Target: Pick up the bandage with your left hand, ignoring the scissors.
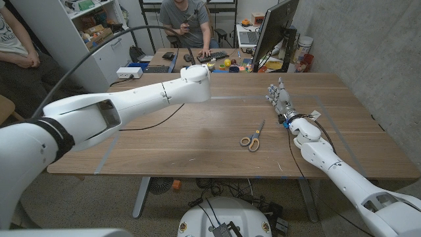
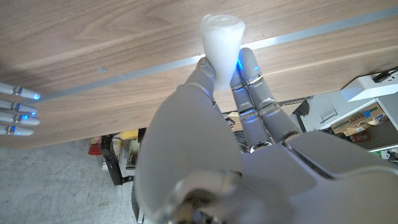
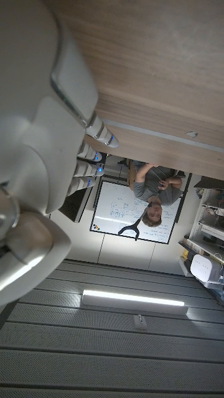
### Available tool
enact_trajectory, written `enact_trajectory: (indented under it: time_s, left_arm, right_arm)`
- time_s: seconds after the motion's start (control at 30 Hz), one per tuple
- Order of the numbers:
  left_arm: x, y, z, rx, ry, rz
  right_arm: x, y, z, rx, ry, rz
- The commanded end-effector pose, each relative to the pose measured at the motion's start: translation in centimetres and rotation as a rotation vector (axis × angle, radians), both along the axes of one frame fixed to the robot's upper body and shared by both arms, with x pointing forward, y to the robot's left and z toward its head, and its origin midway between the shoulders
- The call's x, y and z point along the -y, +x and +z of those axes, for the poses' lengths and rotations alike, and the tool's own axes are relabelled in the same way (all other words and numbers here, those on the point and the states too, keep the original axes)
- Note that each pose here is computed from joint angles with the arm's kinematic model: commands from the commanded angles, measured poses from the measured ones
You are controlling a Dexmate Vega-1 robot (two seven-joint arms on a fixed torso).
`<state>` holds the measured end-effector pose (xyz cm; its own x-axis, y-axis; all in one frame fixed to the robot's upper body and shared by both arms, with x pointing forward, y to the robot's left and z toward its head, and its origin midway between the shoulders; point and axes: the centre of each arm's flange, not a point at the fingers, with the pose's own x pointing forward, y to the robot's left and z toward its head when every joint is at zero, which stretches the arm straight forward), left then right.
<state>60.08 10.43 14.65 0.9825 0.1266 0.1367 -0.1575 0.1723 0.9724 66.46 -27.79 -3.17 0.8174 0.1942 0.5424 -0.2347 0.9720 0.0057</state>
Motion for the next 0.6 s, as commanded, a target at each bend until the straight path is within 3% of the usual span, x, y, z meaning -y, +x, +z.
enact_trajectory:
  time_s: [0.03,0.37,0.6]
  left_arm:
    - [-2.2,-7.5,6.7,0.135,-0.06,0.054]
    - [-2.0,-10.0,9.1,0.192,-0.042,0.104]
    - [-1.9,-9.9,9.2,0.192,-0.031,0.122]
  right_arm:
    - [-1.0,-0.3,0.0,0.004,-0.038,0.026]
    - [-0.7,-0.4,-0.3,0.002,-0.042,0.022]
    - [-0.7,-0.4,-0.5,-0.002,-0.042,0.018]
